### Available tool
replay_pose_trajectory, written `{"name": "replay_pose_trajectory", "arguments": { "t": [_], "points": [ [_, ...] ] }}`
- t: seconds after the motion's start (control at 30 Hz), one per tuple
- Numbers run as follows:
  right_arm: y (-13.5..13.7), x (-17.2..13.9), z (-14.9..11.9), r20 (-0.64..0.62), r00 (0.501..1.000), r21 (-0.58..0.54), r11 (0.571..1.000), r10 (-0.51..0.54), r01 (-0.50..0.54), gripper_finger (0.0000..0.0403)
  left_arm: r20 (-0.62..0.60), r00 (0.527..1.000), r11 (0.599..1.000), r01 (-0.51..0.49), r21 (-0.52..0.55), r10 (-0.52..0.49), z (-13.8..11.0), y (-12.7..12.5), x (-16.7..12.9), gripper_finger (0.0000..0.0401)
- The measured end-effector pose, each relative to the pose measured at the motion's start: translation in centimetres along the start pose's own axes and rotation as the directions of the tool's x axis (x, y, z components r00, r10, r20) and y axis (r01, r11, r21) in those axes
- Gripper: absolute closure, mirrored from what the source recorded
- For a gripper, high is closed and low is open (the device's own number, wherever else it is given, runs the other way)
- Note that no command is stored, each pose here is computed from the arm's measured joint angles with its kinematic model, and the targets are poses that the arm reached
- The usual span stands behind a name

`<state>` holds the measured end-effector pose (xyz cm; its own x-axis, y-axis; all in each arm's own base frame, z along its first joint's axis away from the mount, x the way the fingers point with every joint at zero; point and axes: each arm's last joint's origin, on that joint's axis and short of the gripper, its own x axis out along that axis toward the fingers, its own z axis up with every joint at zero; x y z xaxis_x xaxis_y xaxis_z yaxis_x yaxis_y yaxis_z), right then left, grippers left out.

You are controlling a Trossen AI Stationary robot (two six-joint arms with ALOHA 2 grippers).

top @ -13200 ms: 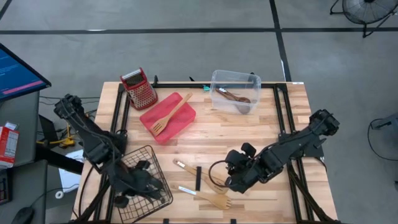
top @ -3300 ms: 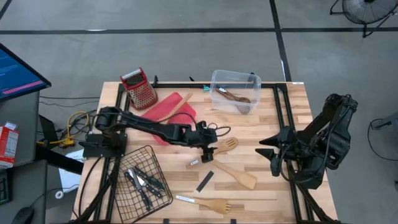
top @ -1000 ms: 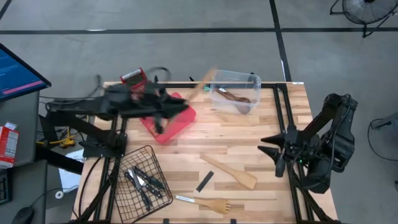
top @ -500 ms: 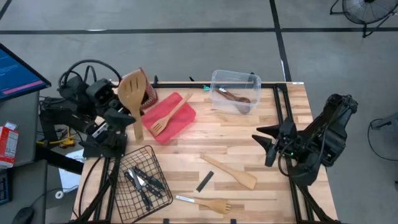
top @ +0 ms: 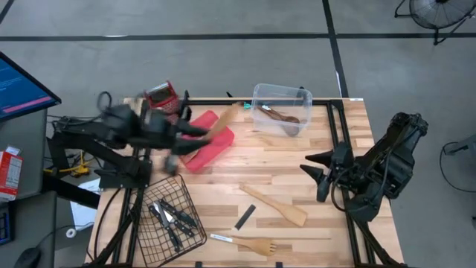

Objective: Pick & Place Kitchen Items
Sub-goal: Put the wooden serving spoon into the transparent bin

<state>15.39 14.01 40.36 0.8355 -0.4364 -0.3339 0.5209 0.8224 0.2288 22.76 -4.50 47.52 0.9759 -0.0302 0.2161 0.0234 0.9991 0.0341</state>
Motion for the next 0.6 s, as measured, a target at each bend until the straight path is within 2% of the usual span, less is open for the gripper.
{"name": "replay_pose_trajectory", "arguments": {
  "t": [0.07,0.13,0.23,0.33,0.4,0.43,0.6],
  "points": [
    [0.0,0.0,-0.1,-0.018,1.000,0.000,1.000,0.006,-0.006,0.0219,-0.106,0.976,0.975,-0.173,0.138,0.188,-1.8,0.2,1.2,0.0354],
    [0.0,0.0,-0.1,-0.020,1.000,0.001,1.000,0.007,-0.007,0.0219,-0.166,0.926,0.917,-0.285,0.278,0.338,-3.6,0.3,2.7,0.0354],
    [0.0,0.0,-0.1,-0.021,1.000,0.008,1.000,0.008,-0.008,0.0220,-0.218,0.837,0.811,-0.366,0.456,0.501,-6.2,0.8,4.8,0.0354],
    [0.0,0.1,0.0,-0.022,1.000,0.014,1.000,0.003,-0.002,0.0223,-0.232,0.738,0.691,-0.406,0.598,0.634,-8.5,1.7,6.5,0.0354],
    [0.0,0.3,0.0,-0.033,0.999,0.017,1.000,0.001,0.000,0.0224,-0.210,0.686,0.607,-0.407,0.683,0.696,-9.4,2.3,7.4,0.0354],
    [-0.1,0.4,0.0,-0.037,0.999,0.019,1.000,-0.002,0.003,0.0225,-0.193,0.675,0.574,-0.402,0.713,0.712,-9.6,2.6,7.8,0.0354],
    [-0.2,0.9,0.2,-0.052,0.999,0.032,0.999,-0.017,0.019,0.0223,0.002,0.686,0.413,-0.440,0.797,0.727,-7.6,3.5,8.6,0.0353]
  ]
}}
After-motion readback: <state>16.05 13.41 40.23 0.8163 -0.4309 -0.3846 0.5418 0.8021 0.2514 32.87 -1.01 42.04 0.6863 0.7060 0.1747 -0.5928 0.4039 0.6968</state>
